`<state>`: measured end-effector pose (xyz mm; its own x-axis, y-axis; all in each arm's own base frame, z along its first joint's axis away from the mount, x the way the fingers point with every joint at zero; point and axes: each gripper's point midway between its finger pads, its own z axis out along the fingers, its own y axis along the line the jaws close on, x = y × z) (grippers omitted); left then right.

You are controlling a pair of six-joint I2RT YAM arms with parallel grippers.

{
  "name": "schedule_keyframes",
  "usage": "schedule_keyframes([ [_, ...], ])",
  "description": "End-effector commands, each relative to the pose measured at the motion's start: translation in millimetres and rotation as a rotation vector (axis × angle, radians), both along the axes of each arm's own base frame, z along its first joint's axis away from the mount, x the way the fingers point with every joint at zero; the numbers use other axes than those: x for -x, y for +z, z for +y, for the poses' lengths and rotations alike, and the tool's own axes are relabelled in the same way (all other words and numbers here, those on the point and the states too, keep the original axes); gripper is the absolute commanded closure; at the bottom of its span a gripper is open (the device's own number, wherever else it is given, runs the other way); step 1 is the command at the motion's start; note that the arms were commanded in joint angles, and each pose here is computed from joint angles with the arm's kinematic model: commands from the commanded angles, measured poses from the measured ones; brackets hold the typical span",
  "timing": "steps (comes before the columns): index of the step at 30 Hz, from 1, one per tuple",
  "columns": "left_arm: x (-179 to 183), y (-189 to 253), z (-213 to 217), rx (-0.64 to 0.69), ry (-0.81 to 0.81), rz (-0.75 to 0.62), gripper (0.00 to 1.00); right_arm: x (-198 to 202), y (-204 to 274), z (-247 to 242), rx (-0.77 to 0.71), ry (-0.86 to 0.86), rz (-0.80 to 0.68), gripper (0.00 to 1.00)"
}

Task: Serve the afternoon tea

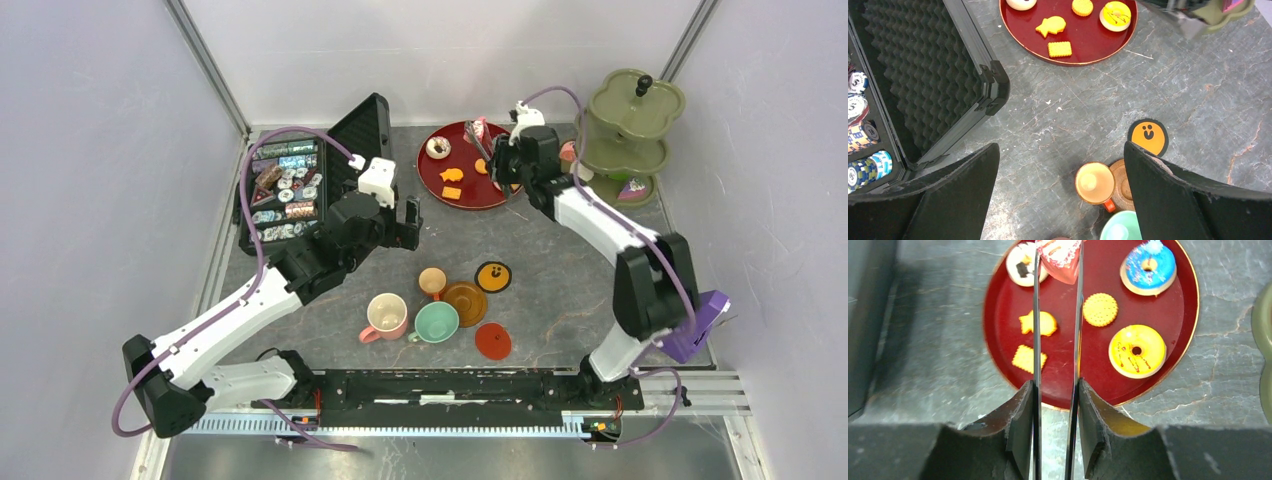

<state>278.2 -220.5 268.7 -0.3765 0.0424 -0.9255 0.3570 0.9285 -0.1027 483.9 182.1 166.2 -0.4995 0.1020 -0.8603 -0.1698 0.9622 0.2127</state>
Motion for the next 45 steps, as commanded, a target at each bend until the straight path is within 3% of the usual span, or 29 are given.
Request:
schedule_keyframes([
  [1,1,12,5,0.024,0.015,-0.022,0.00,34,39,0,-0.082,0.167,-0.112,0.76],
  [7,1,23,4,0.020,-0.002,-0.040,0.00,91,8,-48,-0.089,0.204,-0.038,0.76],
  [17,-2,19,-3,0.020,-0.022,-0.032,0.00,147,-46,-174,-0.027,-0.123,0.076,0.77],
  [26,-2,14,-2,0.012,-0.018,-0.027,0.00,145,-44,-217,-0.001,-0.306,0.068,0.77],
  [39,-3,12,-3,0.009,-0.016,-0.024,0.00,130,-18,-219,-0.027,-0.321,0.004,0.77],
  [45,-4,9,-6,0.007,-0.022,-0.020,0.00,130,-31,-244,0.034,-0.445,0.036,0.75],
])
